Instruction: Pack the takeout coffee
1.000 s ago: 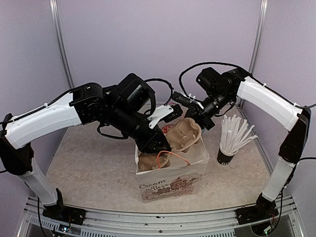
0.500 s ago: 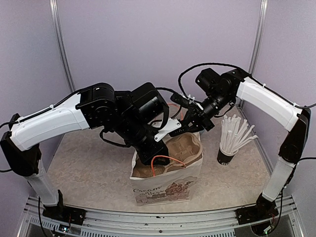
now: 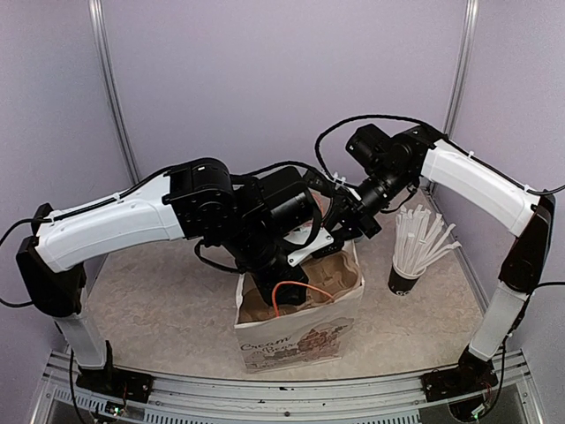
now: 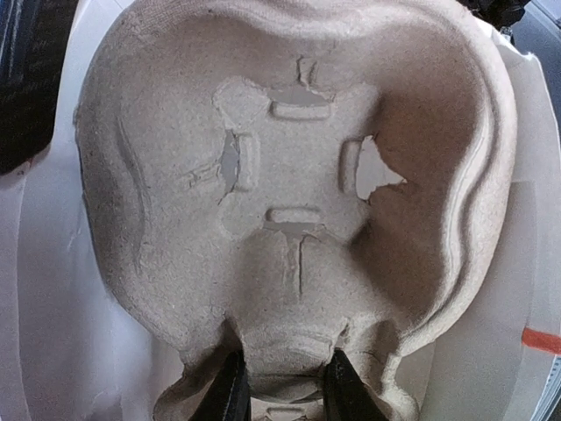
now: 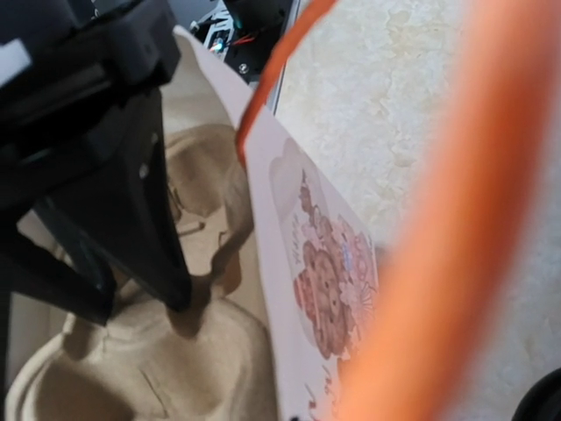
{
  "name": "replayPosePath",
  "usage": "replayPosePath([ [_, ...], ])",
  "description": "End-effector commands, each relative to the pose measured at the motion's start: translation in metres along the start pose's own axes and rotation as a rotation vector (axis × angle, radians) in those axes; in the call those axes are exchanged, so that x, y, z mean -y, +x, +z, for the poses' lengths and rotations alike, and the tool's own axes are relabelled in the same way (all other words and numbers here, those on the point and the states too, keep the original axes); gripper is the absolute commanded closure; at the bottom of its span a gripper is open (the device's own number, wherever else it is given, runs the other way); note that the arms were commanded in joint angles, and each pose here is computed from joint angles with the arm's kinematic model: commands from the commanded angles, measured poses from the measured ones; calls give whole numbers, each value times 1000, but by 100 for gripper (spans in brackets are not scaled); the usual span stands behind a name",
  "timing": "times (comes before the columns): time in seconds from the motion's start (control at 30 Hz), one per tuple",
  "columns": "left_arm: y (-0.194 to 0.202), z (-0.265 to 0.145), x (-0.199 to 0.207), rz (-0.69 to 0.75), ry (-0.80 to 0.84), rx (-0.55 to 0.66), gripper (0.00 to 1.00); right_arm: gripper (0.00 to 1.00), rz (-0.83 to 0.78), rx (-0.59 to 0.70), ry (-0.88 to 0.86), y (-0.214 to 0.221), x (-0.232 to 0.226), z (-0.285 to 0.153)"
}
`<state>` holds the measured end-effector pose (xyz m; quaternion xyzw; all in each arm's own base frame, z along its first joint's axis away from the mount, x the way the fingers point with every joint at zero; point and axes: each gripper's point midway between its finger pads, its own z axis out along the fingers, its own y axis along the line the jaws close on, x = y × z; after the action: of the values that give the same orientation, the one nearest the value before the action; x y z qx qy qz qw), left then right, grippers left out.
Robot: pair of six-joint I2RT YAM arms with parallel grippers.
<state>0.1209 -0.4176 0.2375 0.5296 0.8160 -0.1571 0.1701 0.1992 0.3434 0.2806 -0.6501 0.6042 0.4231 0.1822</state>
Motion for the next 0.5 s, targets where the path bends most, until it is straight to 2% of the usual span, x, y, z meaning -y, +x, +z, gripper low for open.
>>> replayPosePath([
  [0.0, 21, 12, -2, -26, -25, -89, 84, 100, -13, 1, 3, -6, -9, -2],
  [0.17, 21, 10, -3, -29, -63, -89, 84, 100, -13, 0, 2, -6, -8, -1],
  [0.33, -3, -20, 4, -35, -73, 21, 84, 100, -16, -6, 0, -6, -10, -1],
  [0.43, -4, -32, 5, -51, -63, 49, 84, 100, -22, -13, -9, -3, -14, -1],
  [0.47, -2, -33, 5, -55, -59, 45, 84, 94, -28, -15, -12, -3, -15, -2],
])
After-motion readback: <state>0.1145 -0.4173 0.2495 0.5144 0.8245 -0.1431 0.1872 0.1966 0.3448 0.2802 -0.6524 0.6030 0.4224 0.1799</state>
